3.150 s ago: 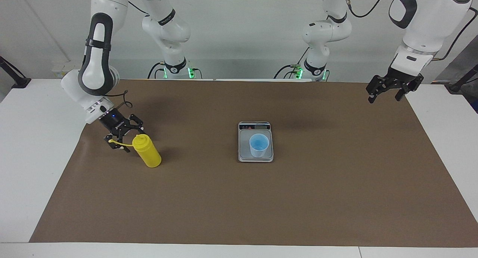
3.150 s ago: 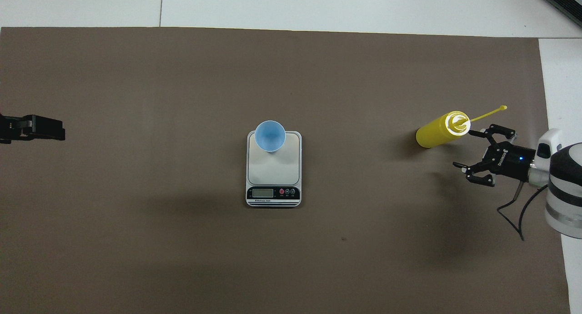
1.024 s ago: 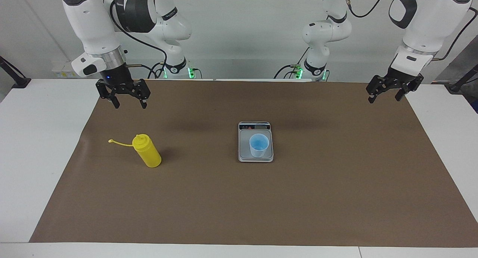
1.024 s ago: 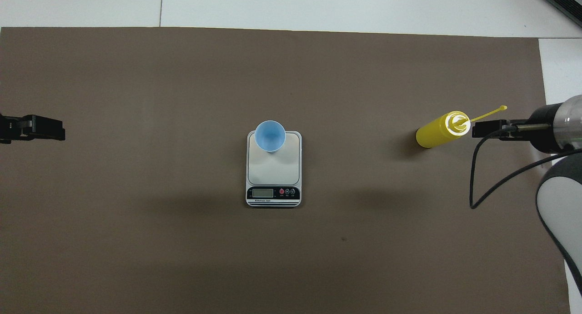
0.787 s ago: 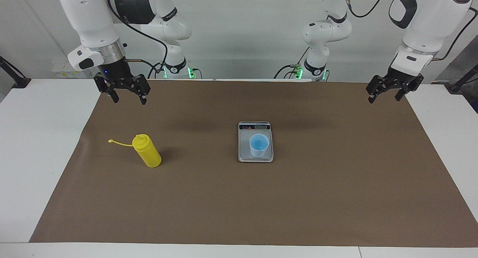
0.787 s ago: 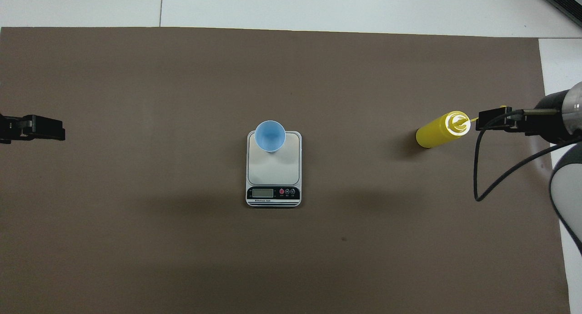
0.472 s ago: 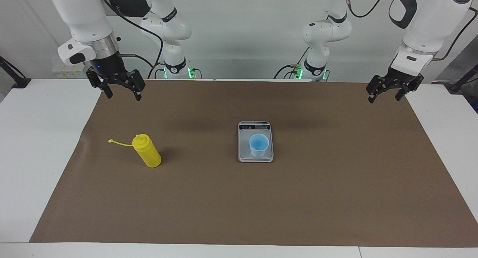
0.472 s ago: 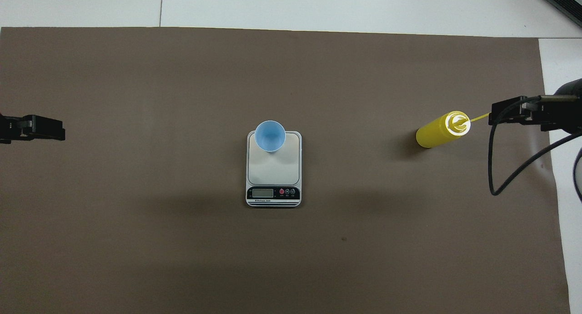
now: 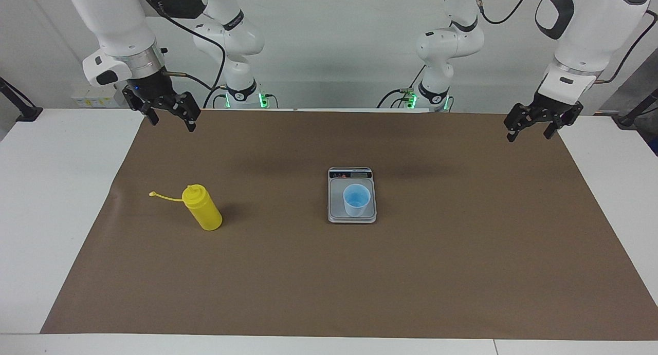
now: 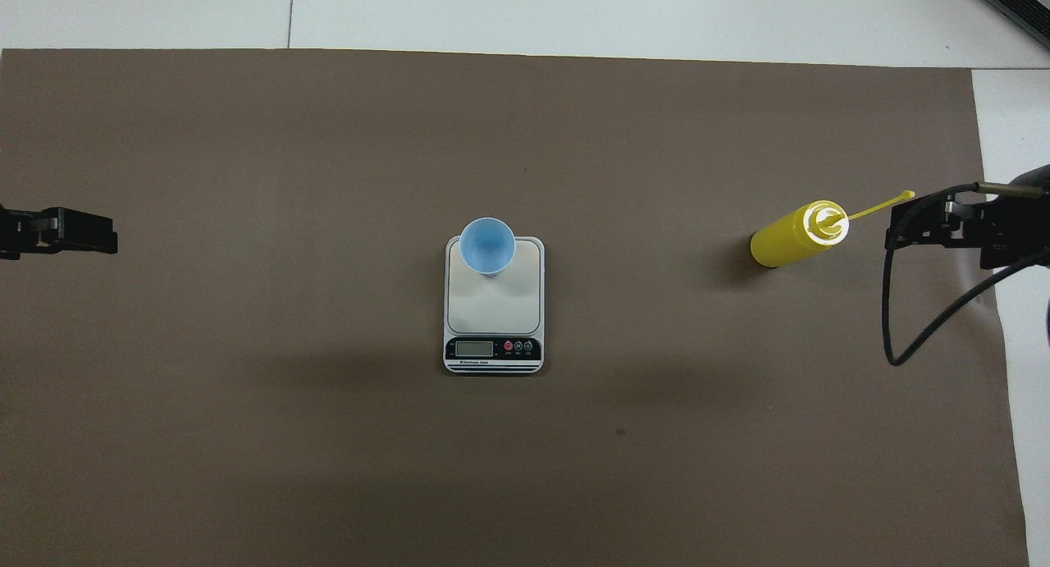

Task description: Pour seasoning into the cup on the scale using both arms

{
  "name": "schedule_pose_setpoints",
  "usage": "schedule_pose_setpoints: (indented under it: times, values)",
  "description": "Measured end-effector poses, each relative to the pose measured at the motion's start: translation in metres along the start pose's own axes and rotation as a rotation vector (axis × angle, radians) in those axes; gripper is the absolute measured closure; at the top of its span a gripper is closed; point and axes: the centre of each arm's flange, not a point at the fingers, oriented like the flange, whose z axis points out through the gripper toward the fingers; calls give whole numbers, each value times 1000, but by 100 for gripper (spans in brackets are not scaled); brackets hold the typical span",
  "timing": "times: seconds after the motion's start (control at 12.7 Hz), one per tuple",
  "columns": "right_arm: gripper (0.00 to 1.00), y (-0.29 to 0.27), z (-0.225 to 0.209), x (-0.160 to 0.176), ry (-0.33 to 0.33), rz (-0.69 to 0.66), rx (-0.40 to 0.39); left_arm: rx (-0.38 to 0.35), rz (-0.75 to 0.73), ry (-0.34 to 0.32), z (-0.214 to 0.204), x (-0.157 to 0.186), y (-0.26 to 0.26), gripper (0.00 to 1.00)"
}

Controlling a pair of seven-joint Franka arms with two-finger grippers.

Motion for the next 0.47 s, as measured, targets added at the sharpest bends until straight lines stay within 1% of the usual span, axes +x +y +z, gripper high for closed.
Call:
schedule_pose_setpoints:
  times: [0.47]
  values:
    - [0,0,5,-2,-10,-4,-3,0,0,0,0,0,0,0]
